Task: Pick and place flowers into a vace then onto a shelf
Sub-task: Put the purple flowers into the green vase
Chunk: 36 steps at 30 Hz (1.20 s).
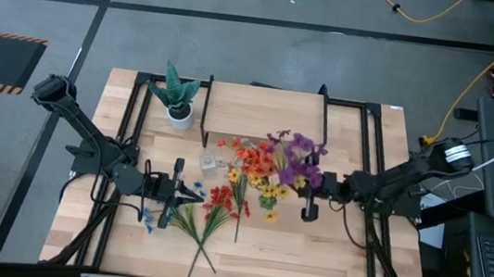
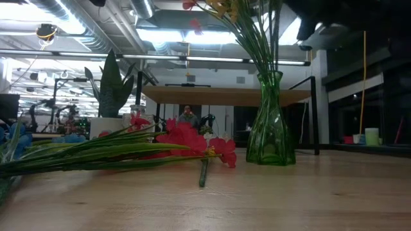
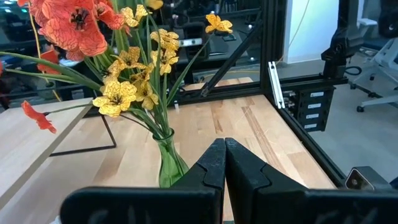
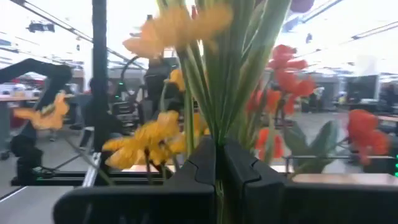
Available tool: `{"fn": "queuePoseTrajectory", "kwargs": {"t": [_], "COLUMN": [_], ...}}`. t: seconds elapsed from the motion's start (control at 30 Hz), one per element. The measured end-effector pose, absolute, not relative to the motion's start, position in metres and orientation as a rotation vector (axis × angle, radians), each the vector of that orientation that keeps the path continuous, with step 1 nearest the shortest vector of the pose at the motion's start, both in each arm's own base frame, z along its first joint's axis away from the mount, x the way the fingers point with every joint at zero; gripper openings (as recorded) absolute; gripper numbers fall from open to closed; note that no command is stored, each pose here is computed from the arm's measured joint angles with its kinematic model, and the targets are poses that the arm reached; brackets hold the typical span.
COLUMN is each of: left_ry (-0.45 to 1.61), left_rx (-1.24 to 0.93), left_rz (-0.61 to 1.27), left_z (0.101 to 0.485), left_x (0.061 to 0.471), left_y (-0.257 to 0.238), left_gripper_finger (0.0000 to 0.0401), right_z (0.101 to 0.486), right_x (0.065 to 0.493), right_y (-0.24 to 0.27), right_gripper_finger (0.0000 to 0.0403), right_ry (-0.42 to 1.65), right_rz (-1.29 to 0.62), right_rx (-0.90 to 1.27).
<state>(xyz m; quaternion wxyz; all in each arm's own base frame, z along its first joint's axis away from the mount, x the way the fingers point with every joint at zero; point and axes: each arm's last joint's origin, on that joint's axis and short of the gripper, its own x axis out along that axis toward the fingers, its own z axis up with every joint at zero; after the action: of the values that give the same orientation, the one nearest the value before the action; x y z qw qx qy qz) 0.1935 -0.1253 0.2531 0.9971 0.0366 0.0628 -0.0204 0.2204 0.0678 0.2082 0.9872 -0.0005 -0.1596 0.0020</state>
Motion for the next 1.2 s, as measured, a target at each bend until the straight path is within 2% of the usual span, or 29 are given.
{"fn": "queuePoseTrajectory", "kwargs": {"t": [0.47,1.2], "left_ry": [0.128,0.129], "left_rx": [0.052,0.053], "left_rz": [-0.037,-0.038], "left_z": [0.253,0.253], "left_x": [0.193,0.193], "left_y": [-0.125,-0.125], "left_gripper_finger": [0.0004,0.0004], "right_z": [0.188,0.158], "right_x": [0.231,0.24], "right_y": [0.069,0.071], "right_gripper_finger": [0.0002,0.0002], "right_ry": [-0.328,-0.184], "right_rz": [0.042,0.045], "right_rx": [0.024,-0.001]}}
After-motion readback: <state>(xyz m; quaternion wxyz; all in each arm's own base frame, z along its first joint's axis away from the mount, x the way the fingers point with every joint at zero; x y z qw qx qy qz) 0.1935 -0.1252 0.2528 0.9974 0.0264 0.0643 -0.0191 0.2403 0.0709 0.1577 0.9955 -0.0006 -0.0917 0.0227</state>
